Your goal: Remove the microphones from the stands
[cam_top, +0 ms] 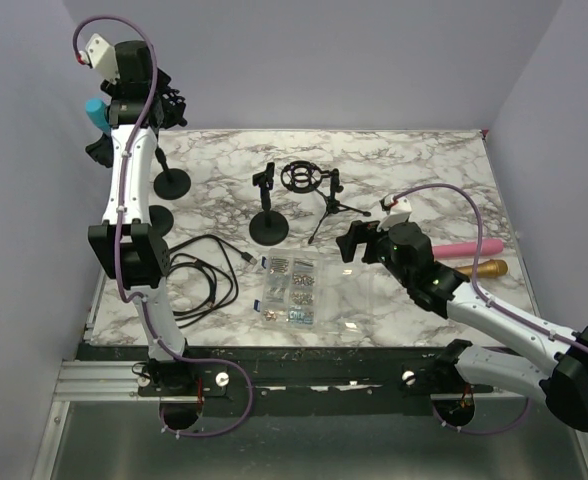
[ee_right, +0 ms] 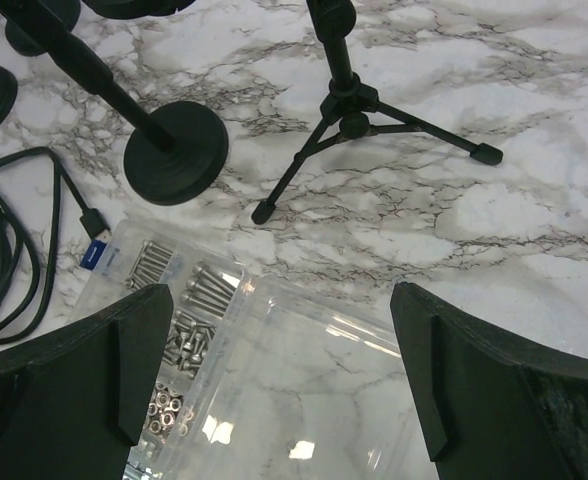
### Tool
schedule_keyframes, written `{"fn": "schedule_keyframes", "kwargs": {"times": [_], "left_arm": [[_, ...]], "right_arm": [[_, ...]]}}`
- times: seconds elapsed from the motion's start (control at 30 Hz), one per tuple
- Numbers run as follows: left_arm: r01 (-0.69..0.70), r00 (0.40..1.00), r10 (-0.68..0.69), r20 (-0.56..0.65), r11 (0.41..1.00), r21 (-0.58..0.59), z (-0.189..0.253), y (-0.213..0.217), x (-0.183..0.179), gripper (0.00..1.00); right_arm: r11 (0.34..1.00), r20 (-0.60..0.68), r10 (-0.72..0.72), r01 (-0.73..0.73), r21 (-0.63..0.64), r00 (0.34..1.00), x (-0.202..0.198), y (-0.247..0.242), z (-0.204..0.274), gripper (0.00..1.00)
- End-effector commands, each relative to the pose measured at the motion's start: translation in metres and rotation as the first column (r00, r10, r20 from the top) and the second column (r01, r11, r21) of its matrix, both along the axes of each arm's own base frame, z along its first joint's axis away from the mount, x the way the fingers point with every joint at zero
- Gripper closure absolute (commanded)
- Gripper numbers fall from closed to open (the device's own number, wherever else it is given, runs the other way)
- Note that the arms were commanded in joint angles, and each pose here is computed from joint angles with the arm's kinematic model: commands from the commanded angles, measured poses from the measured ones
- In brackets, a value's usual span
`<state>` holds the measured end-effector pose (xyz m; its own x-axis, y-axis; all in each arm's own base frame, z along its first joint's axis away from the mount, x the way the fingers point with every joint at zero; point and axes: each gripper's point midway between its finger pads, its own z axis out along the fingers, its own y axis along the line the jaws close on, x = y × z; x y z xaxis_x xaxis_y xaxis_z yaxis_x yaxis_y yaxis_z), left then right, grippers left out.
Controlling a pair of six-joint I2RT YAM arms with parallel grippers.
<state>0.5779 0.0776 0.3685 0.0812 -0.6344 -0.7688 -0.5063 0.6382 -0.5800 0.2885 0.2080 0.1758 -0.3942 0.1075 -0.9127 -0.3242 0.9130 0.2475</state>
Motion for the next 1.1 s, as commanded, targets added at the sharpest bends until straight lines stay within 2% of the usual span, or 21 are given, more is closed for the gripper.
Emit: {"fn": "schedule_keyframes", "kwargs": {"times": [0.0, 0.1, 0.2, 0.37, 0.5, 0.67, 0.8, 1.07], "left_arm": [[0.012, 0.999, -0.014, 0.051, 0.999, 0.048, 0.019, -0.006, 0.005, 0.49], [0.056, 0.996, -0.061, 0.065, 0.996, 0.073, 0.025, -0.014, 0.006, 0.65], [0.104, 0.991, -0.113, 0.078, 0.989, 0.109, 0.032, -0.026, 0.004, 0.76], [0.182, 0.975, -0.198, 0.101, 0.972, 0.151, 0.049, -0.040, 0.000, 0.85], [0.181, 0.974, -0.203, 0.106, 0.966, 0.184, 0.061, -0.039, -0.009, 0.95], [0.155, 0.975, -0.194, 0.113, 0.947, 0.282, 0.083, -0.031, -0.021, 1.00], [0.139, 0.972, -0.200, 0.126, 0.915, 0.380, 0.109, -0.026, -0.029, 1.00], [0.089, 0.969, -0.181, 0.171, 0.893, 0.442, 0.146, -0.021, -0.050, 1.00]], "right_arm": [[1.000, 0.054, -0.026, 0.025, 0.016, 0.998, 0.009, -0.002, 0.020, 0.00], [1.000, 0.060, -0.017, 0.015, 0.025, 0.998, 0.007, -0.001, 0.025, 0.00], [0.999, 0.071, -0.020, 0.017, 0.034, 0.997, 0.007, -0.002, 0.030, 0.00], [0.999, 0.068, -0.018, 0.015, 0.040, 0.998, 0.005, -0.003, 0.031, 0.00], [0.998, 0.063, -0.017, 0.013, 0.060, 0.998, 0.002, -0.003, 0.034, 0.00], [0.996, 0.063, -0.009, 0.003, 0.092, 0.998, -0.003, -0.003, 0.043, 0.00], [0.994, 0.058, 0.005, -0.011, 0.107, 0.998, -0.007, -0.001, 0.047, 0.00], [0.991, 0.041, 0.020, -0.025, 0.129, 0.999, -0.010, 0.003, 0.051, 0.00]]}}
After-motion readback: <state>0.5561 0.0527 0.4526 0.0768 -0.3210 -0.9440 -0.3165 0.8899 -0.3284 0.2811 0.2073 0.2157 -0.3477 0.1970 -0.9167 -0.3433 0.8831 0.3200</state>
